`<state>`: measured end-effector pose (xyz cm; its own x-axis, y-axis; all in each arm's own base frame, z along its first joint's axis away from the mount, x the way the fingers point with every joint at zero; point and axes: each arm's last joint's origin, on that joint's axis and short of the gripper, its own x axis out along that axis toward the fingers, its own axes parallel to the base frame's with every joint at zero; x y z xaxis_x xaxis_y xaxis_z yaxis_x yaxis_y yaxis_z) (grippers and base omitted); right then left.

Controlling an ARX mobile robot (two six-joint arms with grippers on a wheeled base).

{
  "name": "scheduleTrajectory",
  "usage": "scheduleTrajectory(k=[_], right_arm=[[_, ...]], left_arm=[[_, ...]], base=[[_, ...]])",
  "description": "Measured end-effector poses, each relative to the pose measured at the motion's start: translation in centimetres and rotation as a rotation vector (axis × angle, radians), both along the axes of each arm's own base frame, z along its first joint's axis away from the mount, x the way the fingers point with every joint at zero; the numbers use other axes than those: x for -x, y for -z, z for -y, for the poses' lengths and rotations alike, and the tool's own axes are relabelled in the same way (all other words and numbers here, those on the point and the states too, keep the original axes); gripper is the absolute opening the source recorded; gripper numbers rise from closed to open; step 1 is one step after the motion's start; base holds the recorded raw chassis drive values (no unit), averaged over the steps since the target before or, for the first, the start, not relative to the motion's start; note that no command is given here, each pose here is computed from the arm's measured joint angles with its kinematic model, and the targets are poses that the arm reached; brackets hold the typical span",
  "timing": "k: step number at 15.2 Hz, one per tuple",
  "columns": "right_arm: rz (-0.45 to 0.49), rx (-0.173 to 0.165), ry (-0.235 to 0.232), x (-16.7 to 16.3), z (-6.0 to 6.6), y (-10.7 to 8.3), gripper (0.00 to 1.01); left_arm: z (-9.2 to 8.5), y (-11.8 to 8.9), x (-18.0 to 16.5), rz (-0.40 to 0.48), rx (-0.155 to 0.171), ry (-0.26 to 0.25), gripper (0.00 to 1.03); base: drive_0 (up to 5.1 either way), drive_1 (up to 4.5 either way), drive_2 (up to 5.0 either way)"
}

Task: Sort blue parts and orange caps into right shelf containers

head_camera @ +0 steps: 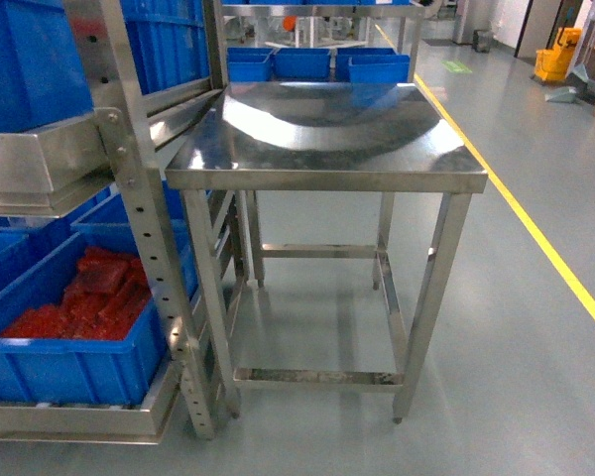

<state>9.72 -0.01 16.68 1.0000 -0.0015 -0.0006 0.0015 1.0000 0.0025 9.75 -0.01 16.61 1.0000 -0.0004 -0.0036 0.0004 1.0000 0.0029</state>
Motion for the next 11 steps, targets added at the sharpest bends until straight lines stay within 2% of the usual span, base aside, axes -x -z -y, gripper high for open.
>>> scheduleTrajectory(k=[11], right_arm=[[0.002,0.000,0.000,0.00,0.00,-0.01,0.44]], left_arm=[[0.00,-0.01,0.00,0.002,0.000,0.001,0.42]], base=[[-5.0,2.42,2.4]])
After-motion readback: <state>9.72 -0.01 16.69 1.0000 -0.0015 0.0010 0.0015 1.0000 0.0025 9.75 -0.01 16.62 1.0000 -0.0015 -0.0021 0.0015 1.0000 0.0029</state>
